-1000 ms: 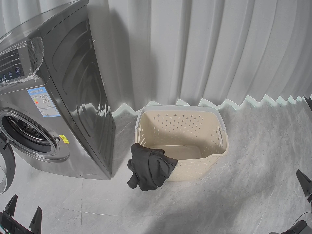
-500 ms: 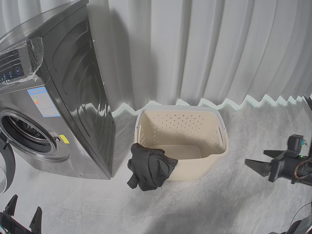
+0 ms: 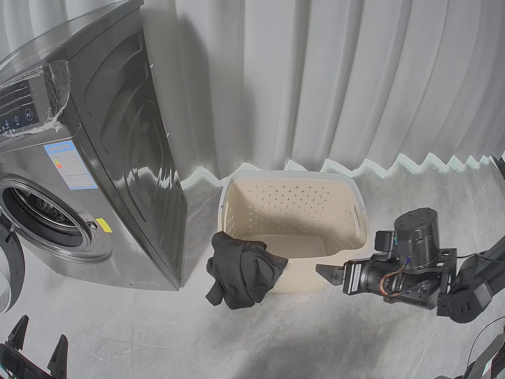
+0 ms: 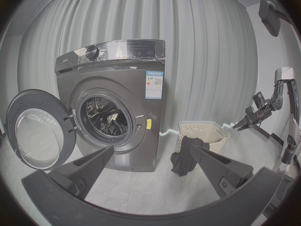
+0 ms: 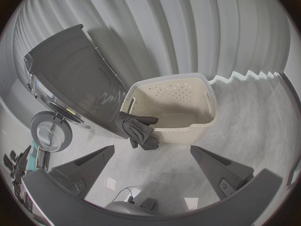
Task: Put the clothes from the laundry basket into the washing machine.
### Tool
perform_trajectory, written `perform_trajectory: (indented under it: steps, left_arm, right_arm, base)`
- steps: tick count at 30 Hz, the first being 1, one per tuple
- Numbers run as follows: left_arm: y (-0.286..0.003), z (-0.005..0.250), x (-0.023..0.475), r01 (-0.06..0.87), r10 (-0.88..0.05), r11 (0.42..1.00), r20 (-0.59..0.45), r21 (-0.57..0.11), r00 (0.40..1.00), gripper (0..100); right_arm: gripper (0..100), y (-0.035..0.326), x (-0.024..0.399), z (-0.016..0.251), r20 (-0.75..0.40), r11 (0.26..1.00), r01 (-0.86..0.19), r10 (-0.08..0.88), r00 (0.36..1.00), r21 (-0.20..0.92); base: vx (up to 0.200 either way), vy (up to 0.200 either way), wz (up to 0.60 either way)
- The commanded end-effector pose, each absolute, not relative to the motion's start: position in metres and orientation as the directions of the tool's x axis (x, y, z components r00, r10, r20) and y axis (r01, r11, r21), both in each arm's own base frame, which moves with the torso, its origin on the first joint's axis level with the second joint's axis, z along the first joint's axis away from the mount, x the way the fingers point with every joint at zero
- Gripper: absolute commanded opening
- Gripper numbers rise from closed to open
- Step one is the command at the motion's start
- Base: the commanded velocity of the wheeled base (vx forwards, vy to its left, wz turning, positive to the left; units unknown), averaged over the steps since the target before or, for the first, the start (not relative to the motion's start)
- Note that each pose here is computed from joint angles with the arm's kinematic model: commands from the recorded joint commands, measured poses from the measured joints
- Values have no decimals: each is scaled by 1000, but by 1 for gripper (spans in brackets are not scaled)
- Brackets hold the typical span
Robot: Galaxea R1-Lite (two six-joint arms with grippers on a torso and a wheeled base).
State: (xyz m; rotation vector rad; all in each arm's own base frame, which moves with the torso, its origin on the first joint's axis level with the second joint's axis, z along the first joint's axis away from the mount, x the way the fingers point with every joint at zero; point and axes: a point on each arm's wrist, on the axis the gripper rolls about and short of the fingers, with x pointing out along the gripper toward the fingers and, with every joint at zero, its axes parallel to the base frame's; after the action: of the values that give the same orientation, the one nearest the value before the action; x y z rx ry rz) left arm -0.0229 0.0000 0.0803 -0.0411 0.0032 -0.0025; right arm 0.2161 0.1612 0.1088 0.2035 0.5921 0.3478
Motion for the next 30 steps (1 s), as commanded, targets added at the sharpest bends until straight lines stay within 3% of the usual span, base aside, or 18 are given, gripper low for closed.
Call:
perform_trajectory:
  steps: [1,10,30]
  left_arm:
    - [0,75,-23,3,-3,999,-3,-43,1000,100]
    - [0,75,-23,3,-3,999,-3,-43,1000,100]
    - [0,75,-23,3,-3,999,-3,-43,1000,100]
  right_arm:
    - [100,190,233,77,-580,931,-226,356,733,285]
    - [100,210,255,53,-607,939,-201,335,720,280]
    - [100,255,307,4,-611,920,-108,334,718,376]
  base:
    - [0,0,0]
    - [0,0,0]
    - [0,0,0]
